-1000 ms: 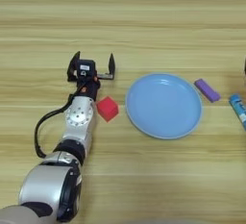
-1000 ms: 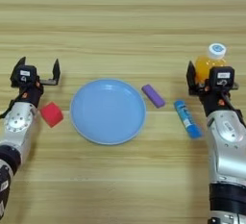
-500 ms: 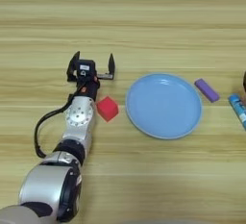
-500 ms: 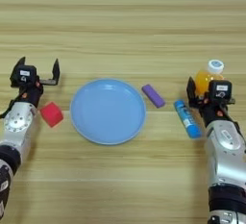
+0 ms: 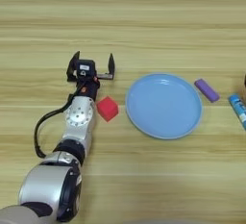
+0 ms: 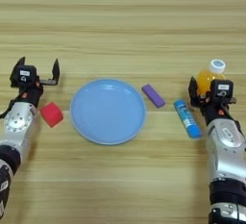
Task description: Move the objects on the table
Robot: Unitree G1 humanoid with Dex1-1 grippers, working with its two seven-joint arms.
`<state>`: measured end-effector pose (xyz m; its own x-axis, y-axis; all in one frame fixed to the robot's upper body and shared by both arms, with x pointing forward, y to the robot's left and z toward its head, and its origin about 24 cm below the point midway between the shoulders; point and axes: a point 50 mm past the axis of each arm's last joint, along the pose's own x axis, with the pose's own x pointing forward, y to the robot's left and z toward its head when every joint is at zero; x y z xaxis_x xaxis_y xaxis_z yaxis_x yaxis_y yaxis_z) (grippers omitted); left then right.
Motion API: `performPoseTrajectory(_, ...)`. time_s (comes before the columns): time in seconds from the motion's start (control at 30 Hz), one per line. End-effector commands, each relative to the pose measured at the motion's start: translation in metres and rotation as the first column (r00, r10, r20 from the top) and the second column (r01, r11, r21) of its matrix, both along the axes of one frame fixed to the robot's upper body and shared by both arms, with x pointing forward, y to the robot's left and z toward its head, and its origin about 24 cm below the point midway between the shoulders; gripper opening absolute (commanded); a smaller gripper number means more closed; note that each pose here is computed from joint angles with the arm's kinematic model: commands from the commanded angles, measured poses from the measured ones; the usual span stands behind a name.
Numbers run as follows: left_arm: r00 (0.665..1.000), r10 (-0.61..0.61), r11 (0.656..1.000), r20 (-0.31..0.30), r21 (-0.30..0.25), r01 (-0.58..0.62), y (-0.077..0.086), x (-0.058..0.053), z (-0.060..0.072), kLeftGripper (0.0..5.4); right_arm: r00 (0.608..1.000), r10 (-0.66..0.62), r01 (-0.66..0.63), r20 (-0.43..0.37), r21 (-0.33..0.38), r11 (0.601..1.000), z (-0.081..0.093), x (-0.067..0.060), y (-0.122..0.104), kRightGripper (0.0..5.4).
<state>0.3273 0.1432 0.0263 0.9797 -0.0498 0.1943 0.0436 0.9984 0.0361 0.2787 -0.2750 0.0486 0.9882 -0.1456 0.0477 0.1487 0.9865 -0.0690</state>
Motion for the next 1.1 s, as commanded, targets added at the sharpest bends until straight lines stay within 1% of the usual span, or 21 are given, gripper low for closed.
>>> performPoseTrajectory(0.03, 1.000, -0.008, 1.000, 0.015, 0.015, 0.008, -0.001, 0.002, 0.003, 5.40, 1.000, -0.002, 0.002, 0.026, -0.008, 1.000, 0.007, 0.003, -0.003, 3.70)
performPoseTrajectory(0.1, 1.000, -0.008, 1.000, 0.015, 0.015, 0.007, 0.000, 0.002, 0.003, 5.40, 1.000, -0.004, 0.004, 0.024, -0.008, 1.000, 0.006, 0.003, -0.003, 3.87)
performPoseTrajectory(0.17, 1.000, -0.008, 1.000, 0.014, 0.015, 0.007, 0.000, 0.002, 0.003, 5.40, 1.000, -0.004, 0.005, 0.024, -0.009, 1.000, 0.006, 0.003, -0.003, 4.21)
performPoseTrajectory(0.3, 1.000, -0.007, 1.000, 0.014, 0.015, 0.007, 0.000, 0.002, 0.004, 5.40, 1.000, -0.005, 0.005, 0.024, -0.011, 1.000, 0.006, 0.003, -0.003, 4.58)
performPoseTrajectory(0.4, 1.000, -0.007, 1.000, 0.014, 0.015, 0.007, 0.000, 0.002, 0.004, 5.40, 1.000, -0.006, 0.006, 0.025, -0.011, 1.000, 0.006, 0.003, -0.002, 4.96)
performPoseTrajectory(0.43, 1.000, -0.007, 1.000, 0.014, 0.015, 0.007, 0.000, 0.002, 0.004, 5.40, 1.000, -0.006, 0.006, 0.025, -0.011, 1.000, 0.006, 0.003, -0.002, 4.96)
performPoseTrajectory(0.47, 1.000, -0.007, 1.000, 0.014, 0.015, 0.007, 0.000, 0.002, 0.004, 5.40, 1.000, -0.006, 0.006, 0.025, -0.012, 1.000, 0.006, 0.003, -0.002, 5.16)
performPoseTrajectory(0.53, 1.000, -0.007, 1.000, 0.014, 0.015, 0.007, 0.000, 0.002, 0.003, 5.40, 1.000, -0.006, 0.007, 0.026, -0.012, 1.000, 0.006, 0.003, -0.002, 5.37)
performPoseTrajectory(0.77, 1.000, -0.007, 1.000, 0.015, 0.016, 0.007, 0.000, 0.002, 0.003, 5.40, 0.999, -0.006, 0.007, 0.032, -0.017, 1.000, 0.007, 0.000, -0.001, 5.37)
performPoseTrajectory(0.97, 1.000, -0.007, 1.000, 0.014, 0.016, 0.007, 0.000, 0.002, 0.003, 5.40, 1.000, 0.000, 0.000, 0.028, -0.025, 1.000, 0.006, -0.006, 0.001, 5.37)
performPoseTrajectory(1.1, 1.000, -0.007, 1.000, 0.014, 0.016, 0.007, 0.000, 0.002, 0.004, 5.40, 1.000, 0.013, -0.013, 0.019, -0.034, 0.999, 0.003, -0.013, 0.004, 5.37)
